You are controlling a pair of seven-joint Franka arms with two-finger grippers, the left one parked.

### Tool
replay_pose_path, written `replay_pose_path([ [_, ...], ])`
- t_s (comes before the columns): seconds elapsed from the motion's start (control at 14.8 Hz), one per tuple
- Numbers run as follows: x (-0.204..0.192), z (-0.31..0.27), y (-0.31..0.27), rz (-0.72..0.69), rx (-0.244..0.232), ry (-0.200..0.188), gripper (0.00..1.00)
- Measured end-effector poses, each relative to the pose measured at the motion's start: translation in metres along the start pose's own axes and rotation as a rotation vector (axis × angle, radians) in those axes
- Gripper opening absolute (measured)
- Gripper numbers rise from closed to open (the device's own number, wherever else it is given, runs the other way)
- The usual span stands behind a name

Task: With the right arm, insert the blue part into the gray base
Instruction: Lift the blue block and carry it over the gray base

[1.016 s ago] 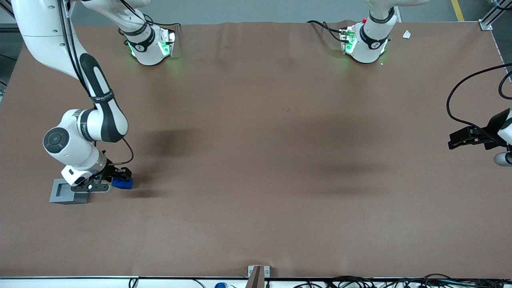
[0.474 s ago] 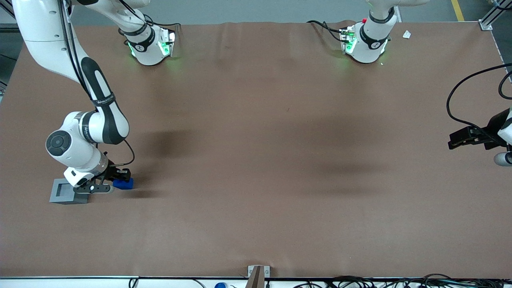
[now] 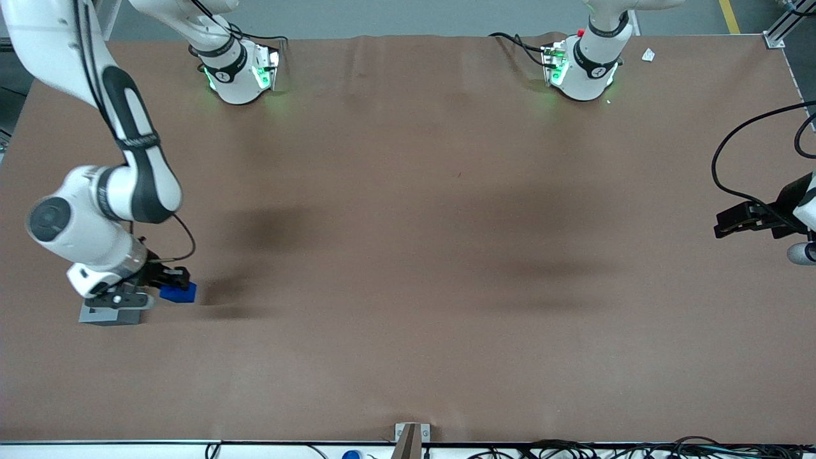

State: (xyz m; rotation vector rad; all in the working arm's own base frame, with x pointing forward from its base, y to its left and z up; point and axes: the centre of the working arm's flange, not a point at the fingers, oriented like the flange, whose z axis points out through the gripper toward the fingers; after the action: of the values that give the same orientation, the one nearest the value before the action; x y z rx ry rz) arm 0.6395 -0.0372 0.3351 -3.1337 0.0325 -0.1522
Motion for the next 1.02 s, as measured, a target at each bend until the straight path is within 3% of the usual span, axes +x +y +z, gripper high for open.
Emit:
replay_pose_path([
  [0.27, -0.015, -0.062, 0.044, 0.000, 0.007, -0.025, 0.51],
  [0.61, -0.018, -0.055, 0.121, -0.047, -0.003, -0.036, 0.51],
  [1.02, 0.027, -0.022, 0.148, -0.095, 0.013, -0.129, 0.51],
])
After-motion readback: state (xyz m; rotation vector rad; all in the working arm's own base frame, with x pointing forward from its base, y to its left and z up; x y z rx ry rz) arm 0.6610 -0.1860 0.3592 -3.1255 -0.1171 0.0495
